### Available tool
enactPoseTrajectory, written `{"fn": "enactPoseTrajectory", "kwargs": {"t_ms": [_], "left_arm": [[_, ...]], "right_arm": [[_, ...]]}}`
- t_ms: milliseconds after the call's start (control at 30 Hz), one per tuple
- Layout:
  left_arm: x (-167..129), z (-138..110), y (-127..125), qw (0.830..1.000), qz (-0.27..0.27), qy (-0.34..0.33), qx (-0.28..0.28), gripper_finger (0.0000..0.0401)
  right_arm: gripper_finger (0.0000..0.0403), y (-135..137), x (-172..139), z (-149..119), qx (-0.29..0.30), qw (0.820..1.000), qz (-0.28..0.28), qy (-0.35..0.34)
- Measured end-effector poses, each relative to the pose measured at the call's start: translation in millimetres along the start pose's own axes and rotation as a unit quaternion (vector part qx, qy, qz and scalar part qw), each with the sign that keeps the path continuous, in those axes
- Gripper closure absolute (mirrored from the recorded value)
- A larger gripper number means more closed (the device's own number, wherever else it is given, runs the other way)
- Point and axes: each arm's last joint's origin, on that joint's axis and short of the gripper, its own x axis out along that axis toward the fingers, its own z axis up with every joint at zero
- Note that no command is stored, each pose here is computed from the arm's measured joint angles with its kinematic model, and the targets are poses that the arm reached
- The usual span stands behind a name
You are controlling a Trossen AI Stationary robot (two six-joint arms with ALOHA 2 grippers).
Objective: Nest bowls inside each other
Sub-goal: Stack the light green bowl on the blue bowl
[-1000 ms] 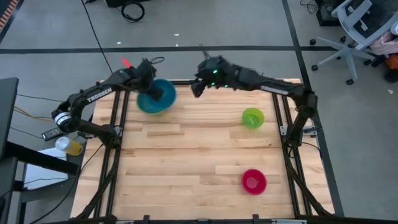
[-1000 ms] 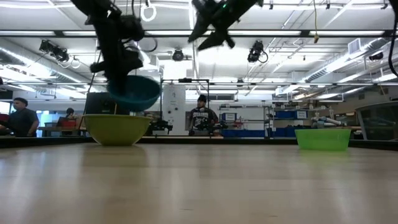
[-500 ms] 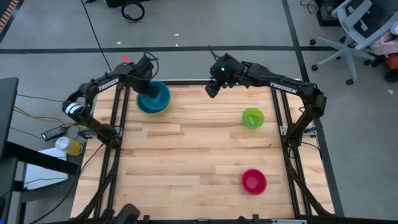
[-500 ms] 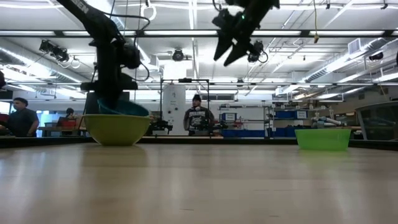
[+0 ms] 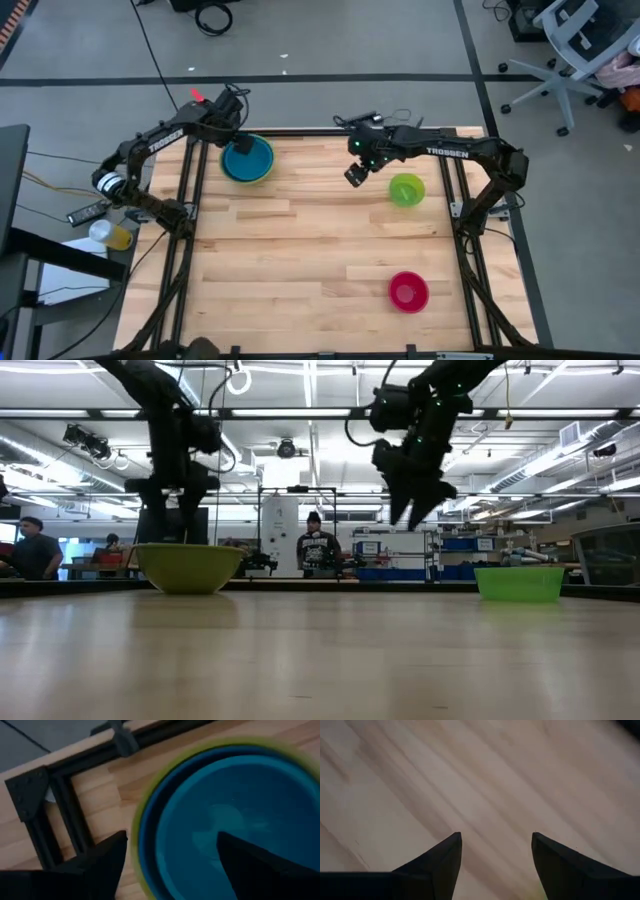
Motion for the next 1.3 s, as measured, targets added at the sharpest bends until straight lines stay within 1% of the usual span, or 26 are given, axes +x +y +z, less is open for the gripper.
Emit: {"fn": "enactPoseTrajectory", "kwargs": {"t_ms": [100,167,267,400,500,600,667,767,867,900,1033,1167,1300], "left_arm": [[-20,-3,-6,0.998,-0.023,-0.053,0.003,0.0085],[-33,-5,-13,0.995,-0.043,-0.093,0.011,0.0084],[-47,-9,-25,0.989,-0.062,-0.135,0.026,0.0084],[-53,-15,-40,0.985,-0.074,-0.145,0.05,0.0084],[-55,-19,-49,0.984,-0.078,-0.15,0.065,0.0084],[-57,-21,-56,0.98,-0.089,-0.159,0.075,0.0084],[-58,-22,-58,0.979,-0.093,-0.161,0.079,0.0086],[-62,-25,-58,0.978,-0.096,-0.163,0.083,0.0098],[-71,-28,-53,0.975,-0.103,-0.179,0.08,0.0112],[-75,-30,-51,0.974,-0.105,-0.183,0.081,0.0116],[-92,-39,-40,0.968,-0.114,-0.208,0.078,0.0127],[-104,-48,-31,0.965,-0.117,-0.221,0.081,0.0134],[-110,-53,-25,0.964,-0.119,-0.224,0.079,0.014]], "right_arm": [[0.016,-3,3,-13,0.0,0.998,-0.02,0.054],[0.016,-5,6,-23,-0.001,0.996,-0.035,0.086],[0.0162,-8,14,-39,0.009,0.989,-0.053,0.135],[0.017,-15,28,-69,0.037,0.973,-0.093,0.206],[0.0181,-16,38,-84,0.048,0.968,-0.106,0.221],[0.0198,-14,48,-89,0.055,0.973,-0.099,0.2],[0.0222,-15,53,-91,0.064,0.975,-0.096,0.187],[0.0286,-16,56,-91,0.071,0.977,-0.097,0.174],[0.0372,-15,56,-89,0.065,0.98,-0.098,0.162],[0.0385,-13,55,-87,0.058,0.981,-0.094,0.159],[0.0381,2,46,-70,0.05,0.99,-0.066,0.112],[0.0394,24,30,-43,0.037,0.999,-0.01,0.032],[0.0394,43,16,-12,0.028,0.997,0.045,-0.056]]}}
